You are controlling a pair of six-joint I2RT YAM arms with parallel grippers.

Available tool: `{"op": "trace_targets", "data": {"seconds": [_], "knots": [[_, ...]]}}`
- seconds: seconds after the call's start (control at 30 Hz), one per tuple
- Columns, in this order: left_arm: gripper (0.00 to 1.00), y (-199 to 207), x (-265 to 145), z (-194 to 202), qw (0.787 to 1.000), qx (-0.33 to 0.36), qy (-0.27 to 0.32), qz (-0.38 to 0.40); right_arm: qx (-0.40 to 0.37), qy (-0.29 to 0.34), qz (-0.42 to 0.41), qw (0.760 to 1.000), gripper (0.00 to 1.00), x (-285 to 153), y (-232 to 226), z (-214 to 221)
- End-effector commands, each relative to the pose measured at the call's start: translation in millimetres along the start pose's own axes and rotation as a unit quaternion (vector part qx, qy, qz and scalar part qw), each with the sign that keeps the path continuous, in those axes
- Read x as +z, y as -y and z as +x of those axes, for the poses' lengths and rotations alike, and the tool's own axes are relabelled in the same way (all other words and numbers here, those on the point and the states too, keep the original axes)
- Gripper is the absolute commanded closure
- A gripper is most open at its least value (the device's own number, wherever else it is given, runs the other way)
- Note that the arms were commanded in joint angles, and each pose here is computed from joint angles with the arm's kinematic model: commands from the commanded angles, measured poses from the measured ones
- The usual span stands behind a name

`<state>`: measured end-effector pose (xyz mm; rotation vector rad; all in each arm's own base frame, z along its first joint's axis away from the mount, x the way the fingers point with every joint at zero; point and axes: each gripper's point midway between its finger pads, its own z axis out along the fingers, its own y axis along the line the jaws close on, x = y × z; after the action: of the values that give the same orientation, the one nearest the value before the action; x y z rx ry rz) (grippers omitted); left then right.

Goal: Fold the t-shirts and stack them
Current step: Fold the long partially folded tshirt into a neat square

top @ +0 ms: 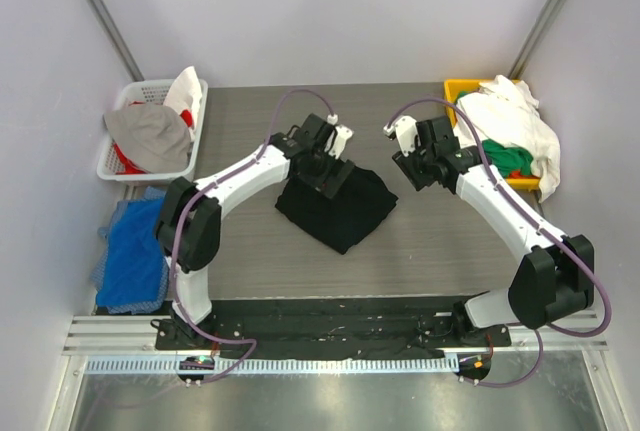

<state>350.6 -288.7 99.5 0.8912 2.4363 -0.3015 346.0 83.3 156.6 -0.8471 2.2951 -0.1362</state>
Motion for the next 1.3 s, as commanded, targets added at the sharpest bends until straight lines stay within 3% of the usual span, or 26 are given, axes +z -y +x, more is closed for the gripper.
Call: {"op": "trace_targets", "data": {"seconds": [0.0, 0.37, 0.77, 0.87, 1.27], "knots": [[0.0, -2.9, -25.3, -60.0, 0.997, -0.006, 0.082, -0.008, 0.005, 0.018, -0.004, 1.0, 0.53, -10.0, -2.3, -4.5], [0.0, -9.1, -14.3, -73.4, 0.995, 0.014, 0.095, -0.021, 0.0, 0.011, 0.0, 1.0, 0.53, -8.4, -3.4, 3.0], [0.03, -46.5, -19.7, -85.8, 0.988, 0.036, 0.12, -0.088, -0.001, 0.0, -0.008, 1.0, 0.55, -0.8, -11.1, 15.8], [0.12, -57.2, -12.7, -82.5, 0.99, 0.027, 0.115, -0.08, -0.001, -0.004, -0.008, 1.0, 0.55, -0.4, -11.7, 19.1], [0.19, -54.1, 0.2, -87.0, 0.993, 0.005, 0.121, 0.003, -0.003, -0.012, -0.01, 1.0, 0.56, 4.2, -15.5, 28.6]]}}
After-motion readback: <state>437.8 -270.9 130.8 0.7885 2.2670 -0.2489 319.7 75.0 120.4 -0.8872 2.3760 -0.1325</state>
